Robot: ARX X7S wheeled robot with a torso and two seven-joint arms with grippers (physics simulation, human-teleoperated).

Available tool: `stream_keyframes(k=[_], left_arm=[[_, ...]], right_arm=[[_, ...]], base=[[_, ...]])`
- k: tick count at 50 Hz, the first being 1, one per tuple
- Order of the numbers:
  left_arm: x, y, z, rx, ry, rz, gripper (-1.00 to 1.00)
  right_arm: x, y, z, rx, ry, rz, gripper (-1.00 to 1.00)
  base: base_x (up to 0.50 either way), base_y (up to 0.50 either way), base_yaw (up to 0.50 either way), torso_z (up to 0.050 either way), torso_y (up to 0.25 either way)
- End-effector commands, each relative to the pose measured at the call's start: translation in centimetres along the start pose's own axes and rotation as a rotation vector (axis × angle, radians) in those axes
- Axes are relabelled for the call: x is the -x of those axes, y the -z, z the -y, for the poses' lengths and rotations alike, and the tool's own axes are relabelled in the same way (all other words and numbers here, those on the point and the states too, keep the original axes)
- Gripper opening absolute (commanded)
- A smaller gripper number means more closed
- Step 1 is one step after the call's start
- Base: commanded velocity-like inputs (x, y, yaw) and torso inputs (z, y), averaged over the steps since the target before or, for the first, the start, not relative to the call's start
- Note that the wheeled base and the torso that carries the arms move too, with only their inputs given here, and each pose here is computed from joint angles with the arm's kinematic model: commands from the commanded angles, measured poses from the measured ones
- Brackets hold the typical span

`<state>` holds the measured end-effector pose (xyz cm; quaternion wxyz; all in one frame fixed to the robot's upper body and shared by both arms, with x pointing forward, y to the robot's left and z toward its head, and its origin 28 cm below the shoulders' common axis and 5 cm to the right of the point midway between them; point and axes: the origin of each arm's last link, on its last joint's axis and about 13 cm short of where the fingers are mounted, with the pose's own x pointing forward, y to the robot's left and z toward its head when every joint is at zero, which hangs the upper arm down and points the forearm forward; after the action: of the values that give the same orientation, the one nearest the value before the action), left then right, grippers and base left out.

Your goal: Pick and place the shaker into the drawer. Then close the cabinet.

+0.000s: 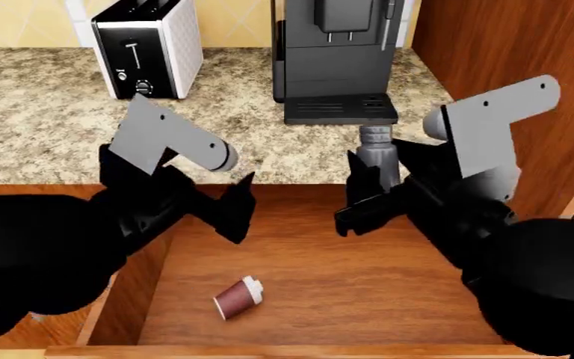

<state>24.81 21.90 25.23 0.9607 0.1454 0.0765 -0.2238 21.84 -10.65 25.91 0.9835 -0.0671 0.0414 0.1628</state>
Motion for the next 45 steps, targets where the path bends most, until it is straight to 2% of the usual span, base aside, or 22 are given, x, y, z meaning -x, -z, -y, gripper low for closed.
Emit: stream_keyframes(k=[1, 6, 17, 24, 32, 41, 45], left_arm=[[4.4, -1.1, 0.3, 0.036, -0.065, 0.134, 1.00], [5.0, -0.6, 0.3, 0.056, -0.088, 0.145, 1.00], [5.6, 0.3, 0.9, 0.088, -0.095, 0.170, 1.00], [6.2, 0.6, 1.1, 0.100, -0.094, 0.179, 1.00], [7.0, 0.3, 1.2, 0.123, -0.104, 0.198, 1.00], [7.5, 0.2, 1.3, 0.130, -0.112, 0.200, 1.00], [7.5, 0.3, 1.3, 0.141, -0.111, 0.194, 1.00]], right_arm=[[-3.8, 1.0, 0.4, 0.097, -0.114, -0.236, -1.00], [-6.9, 2.2, 0.8, 0.149, -0.134, -0.354, -1.00], [-11.2, 7.3, 1.1, 0.093, -0.135, -0.548, -1.00], [-12.3, 11.3, 0.9, 0.057, -0.121, -0.637, -1.00], [-12.7, 14.3, 0.9, 0.015, -0.098, -0.705, -1.00], [-12.6, 16.6, 0.4, -0.024, -0.090, -0.749, -1.00], [-12.4, 16.3, 0.3, -0.054, -0.050, -0.701, -1.00]], base=[[0.00, 0.00, 0.00, 0.000, 0.000], [0.00, 0.00, 0.00, 0.000, 0.000], [0.00, 0.00, 0.00, 0.000, 0.000], [0.00, 0.00, 0.00, 0.000, 0.000], [0.00, 0.00, 0.00, 0.000, 0.001], [0.00, 0.00, 0.00, 0.000, 0.000], [0.00, 0.00, 0.00, 0.000, 0.000]])
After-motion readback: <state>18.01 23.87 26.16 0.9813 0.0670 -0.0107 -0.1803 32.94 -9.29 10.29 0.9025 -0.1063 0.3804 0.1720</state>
